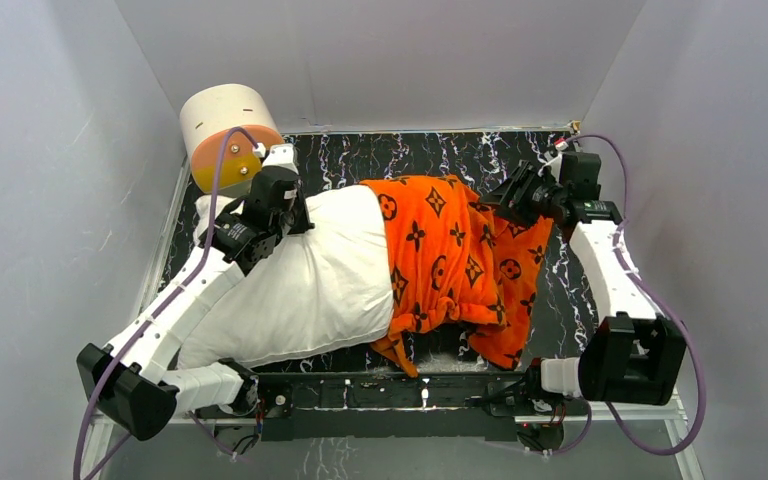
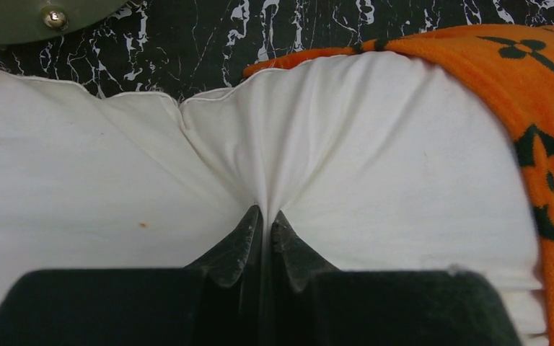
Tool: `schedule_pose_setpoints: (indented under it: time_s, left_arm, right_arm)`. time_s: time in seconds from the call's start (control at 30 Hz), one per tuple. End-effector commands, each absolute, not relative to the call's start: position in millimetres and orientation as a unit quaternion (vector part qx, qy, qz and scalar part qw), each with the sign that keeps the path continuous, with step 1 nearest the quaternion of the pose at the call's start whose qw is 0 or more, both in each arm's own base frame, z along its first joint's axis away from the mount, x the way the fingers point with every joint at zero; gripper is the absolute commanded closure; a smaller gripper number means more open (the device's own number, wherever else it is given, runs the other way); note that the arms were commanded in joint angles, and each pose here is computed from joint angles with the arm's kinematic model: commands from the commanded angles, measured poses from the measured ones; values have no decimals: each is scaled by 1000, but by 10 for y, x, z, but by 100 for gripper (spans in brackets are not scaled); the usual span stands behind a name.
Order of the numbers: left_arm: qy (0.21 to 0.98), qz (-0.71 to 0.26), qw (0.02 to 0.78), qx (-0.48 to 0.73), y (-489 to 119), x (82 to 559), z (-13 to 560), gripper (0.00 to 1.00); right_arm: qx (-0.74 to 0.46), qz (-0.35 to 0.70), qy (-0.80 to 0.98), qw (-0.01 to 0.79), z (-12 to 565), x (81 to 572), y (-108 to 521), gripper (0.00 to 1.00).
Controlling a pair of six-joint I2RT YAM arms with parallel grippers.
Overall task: Remove the pillowcase from the pillow
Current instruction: Remove the pillow from the pillowcase.
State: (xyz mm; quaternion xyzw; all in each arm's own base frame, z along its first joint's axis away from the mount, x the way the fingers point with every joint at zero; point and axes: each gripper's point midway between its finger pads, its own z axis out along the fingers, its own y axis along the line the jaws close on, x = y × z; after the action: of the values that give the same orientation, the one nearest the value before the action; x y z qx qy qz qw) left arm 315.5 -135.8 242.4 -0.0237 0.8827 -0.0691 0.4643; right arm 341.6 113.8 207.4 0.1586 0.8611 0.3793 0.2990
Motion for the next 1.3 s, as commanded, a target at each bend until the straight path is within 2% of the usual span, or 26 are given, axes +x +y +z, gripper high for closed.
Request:
schedule_pose_setpoints:
  time_s: [0.0,0.03,0.07,0.13,0.2,0.23,0.33,0.53,0.67,0.77,0.87,0.93,0.97,1.1,1.27]
  left_arm:
    - [859,-68,506,-33,-1217,3163,2712,100]
    - [862,-78,500,-26,-1258,3142,2672,99]
    - [865,-85,495,-21,-1287,3114,2631,87]
    - [864,-100,493,-11,-1325,3068,2633,57]
    - [859,-116,499,4,-1351,2998,2710,30]
    - [855,-125,503,9,-1357,2958,2762,20]
    - [847,-160,506,32,-1413,2786,2932,3]
    - [849,-258,455,72,-1586,2230,3046,2]
    - [851,-346,385,91,-1780,1791,2871,2]
    - [855,-405,309,96,-1929,1491,2627,2]
    - [855,-436,257,114,-1988,1263,2396,2]
    - [853,-435,257,129,-1948,1171,2333,2]
    - [859,-420,266,125,-1887,1175,2291,2]
    - [895,-332,284,87,-1633,1327,2012,2]
    - [905,-286,307,71,-1605,1505,1926,2]
  right_arm:
    - [137,305,889,313,2036,3032,937,29]
    - [133,315,884,318,2056,2922,969,22]
    - [135,320,879,327,2090,2815,980,19]
    - [147,325,870,340,2109,2582,981,13]
    - [163,330,864,343,2100,2334,989,12]
    - [176,335,860,343,2096,2213,997,11]
    - [220,363,846,322,1953,1868,1064,10]
    - [256,431,817,285,1710,1463,1246,7]
    - [257,472,806,248,1583,1451,1368,14]
    - [270,466,809,235,1459,1552,1359,39]
    - [266,465,808,247,1453,1736,1344,71]
    - [258,465,809,252,1470,1855,1342,85]
    - [254,466,810,250,1479,1902,1349,88]
    - [241,471,813,241,1484,2018,1375,89]
    - [249,461,817,241,1390,2016,1349,89]
